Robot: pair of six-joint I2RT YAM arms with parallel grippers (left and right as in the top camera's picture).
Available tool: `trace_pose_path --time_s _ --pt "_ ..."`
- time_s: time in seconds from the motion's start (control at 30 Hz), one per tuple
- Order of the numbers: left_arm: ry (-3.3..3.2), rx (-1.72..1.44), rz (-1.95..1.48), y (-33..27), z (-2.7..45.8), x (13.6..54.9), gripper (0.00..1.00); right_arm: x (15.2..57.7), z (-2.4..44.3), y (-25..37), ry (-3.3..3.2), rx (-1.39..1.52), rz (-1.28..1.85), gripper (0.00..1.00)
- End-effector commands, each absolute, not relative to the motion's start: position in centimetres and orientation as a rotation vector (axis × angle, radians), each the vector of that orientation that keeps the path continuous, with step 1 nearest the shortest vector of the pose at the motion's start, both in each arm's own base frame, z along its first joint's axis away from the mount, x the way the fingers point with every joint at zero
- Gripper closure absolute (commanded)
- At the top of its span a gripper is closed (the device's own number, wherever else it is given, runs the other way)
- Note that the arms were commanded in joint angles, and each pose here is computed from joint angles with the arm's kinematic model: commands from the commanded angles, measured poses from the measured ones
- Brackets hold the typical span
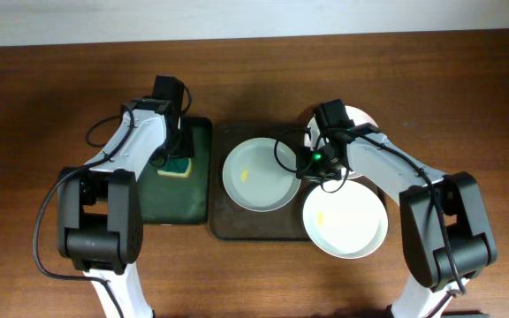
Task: Clean dirty plates on tray and stack at the side
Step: 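Grasp the green-yellow sponge with the left gripper and lift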
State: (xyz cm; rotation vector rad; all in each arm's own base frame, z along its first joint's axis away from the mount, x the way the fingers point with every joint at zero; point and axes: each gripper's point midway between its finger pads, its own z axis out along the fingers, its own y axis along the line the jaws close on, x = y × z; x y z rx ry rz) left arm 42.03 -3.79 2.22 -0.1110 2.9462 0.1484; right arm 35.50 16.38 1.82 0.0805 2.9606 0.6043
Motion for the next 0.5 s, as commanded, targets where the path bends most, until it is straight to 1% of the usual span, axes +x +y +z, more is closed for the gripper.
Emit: trace_pose_path --time_s 0.0,0.1,0.13,0.17,0.2,0.23,0.27,0.33,0.37,0.4,0.43,0.47 --pt "2.958 -0.15 0.173 -3.39 1.39 41.69 0.41 35.17 1.33 16.41 2.977 0.072 0.616 0.96" --pt "2.952 -0.151 0.17 -3.42 1.41 41.85 0.59 35.17 1.33 16.41 2.977 0.072 0.616 0.96" --pt "2.95 -0.15 0.17 -3.42 1.42 41.9 0.71 35.17 1.33 16.41 2.977 0.072 0.616 0.96" --pt "2.949 -0.15 0.17 -3.42 1.42 41.92 0.8 35.17 1.33 16.41 2.977 0.072 0.616 0.96" --pt "2.949 -0.15 0.17 -3.42 1.42 41.92 0.85 35.17 1.33 16.41 2.977 0.072 0.616 0.96" --pt "2.949 -0.15 0.17 -3.42 1.44 41.93 0.88 35.17 1.33 16.41 2.977 0.072 0.616 0.96" --pt "2.949 -0.15 0.17 -3.42 1.44 41.92 0.88 35.17 1.33 16.41 2.977 0.072 0.616 0.96" --pt "2.952 -0.15 0.171 -3.41 1.43 41.86 0.94 35.17 1.33 16.41 2.977 0.072 0.616 0.96" --pt "2.953 -0.15 0.171 -3.39 1.43 41.82 0.95 35.17 1.33 16.4 2.977 0.072 0.616 0.96" --pt "2.956 -0.151 0.172 -3.35 1.44 41.73 0.88 35.16 1.33 16.41 2.977 0.072 0.617 0.96" --pt "2.96 -0.153 0.173 -3.3 1.43 41.65 0.69 35.17 1.33 16.4 2.977 0.072 0.616 0.96" --pt "2.964 -0.153 0.176 -3.23 1.42 41.56 0.47 35.15 1.33 16.41 2.978 0.072 0.617 0.96"
